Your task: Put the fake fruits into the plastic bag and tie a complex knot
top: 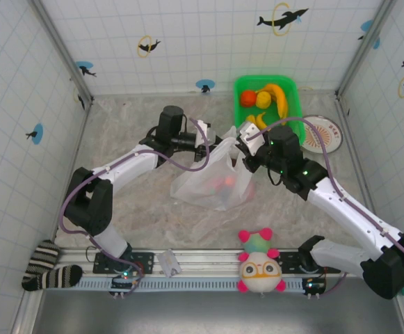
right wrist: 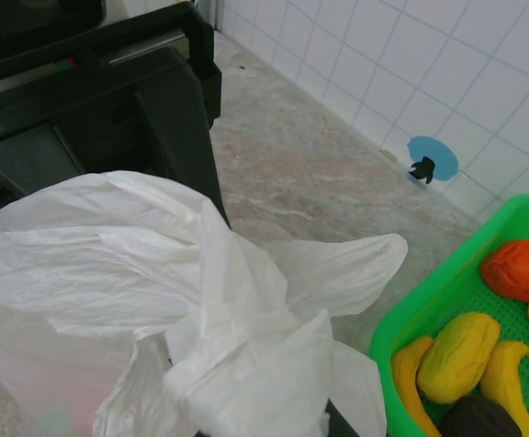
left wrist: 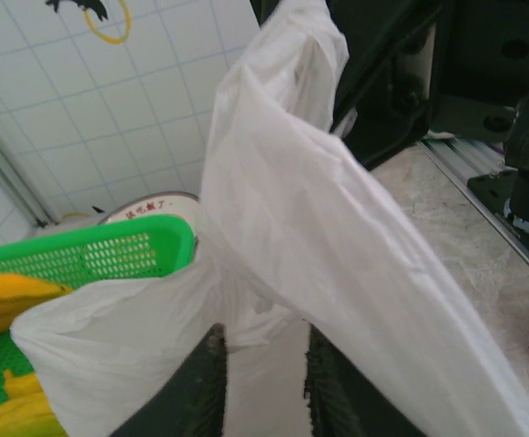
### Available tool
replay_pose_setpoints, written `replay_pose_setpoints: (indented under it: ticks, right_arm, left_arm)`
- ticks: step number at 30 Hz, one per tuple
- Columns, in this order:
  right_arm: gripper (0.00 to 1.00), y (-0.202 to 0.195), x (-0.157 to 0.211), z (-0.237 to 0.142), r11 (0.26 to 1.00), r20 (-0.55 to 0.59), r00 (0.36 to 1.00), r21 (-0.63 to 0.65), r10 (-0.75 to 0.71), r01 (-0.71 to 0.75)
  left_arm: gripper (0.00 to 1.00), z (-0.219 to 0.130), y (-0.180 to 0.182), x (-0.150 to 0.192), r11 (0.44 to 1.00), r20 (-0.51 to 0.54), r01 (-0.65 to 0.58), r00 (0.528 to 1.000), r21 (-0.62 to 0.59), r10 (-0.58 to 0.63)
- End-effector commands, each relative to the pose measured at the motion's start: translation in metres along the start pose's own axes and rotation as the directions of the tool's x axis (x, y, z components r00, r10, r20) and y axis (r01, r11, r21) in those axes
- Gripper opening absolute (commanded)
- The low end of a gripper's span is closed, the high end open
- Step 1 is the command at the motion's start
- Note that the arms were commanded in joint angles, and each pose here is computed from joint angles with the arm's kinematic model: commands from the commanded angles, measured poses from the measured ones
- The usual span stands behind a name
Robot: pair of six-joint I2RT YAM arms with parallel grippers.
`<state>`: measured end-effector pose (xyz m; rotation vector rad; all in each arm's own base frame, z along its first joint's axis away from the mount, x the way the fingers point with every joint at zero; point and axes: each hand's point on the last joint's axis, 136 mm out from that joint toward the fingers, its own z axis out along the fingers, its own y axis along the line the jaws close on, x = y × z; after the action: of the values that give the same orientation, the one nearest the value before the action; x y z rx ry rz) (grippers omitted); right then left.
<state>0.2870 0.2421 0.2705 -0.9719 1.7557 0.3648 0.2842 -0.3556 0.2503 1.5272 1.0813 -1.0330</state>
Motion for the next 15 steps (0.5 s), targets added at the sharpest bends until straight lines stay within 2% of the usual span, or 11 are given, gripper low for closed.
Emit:
replay_pose_setpoints:
  ticks: [1,7,8,11,15]
  right_arm:
    - [0.00,0.000,-0.008,0.000,1.000,0.046,0.999,0.008,-0.001,0.001]
    - [0.00,-0.001,-0.009,0.000,1.000,0.054,0.999,0.013,0.002,-0.003]
    - [0.00,-0.001,-0.009,0.000,1.000,0.054,0.999,0.014,0.002,-0.003]
    - [0.00,-0.002,-0.009,0.000,1.000,0.053,0.999,0.016,0.003,-0.004]
    - [0.00,-0.002,-0.009,0.000,1.000,0.051,0.999,0.016,0.002,-0.003]
  left_arm:
    - [0.34,-0.011,0.000,-0.023,0.998,0.071,-0.068,0.995,-0.010,0.069]
    - [0.35,-0.007,-0.001,-0.026,0.997,0.111,-0.079,0.991,0.021,0.076]
    - [0.34,-0.007,-0.003,-0.026,0.996,0.119,-0.081,0.990,0.032,0.077]
    - [0.23,-0.005,-0.008,-0.026,0.995,0.135,-0.067,0.989,0.070,0.057]
    - [0.21,-0.001,-0.013,-0.022,0.994,0.136,-0.043,0.990,0.097,0.030]
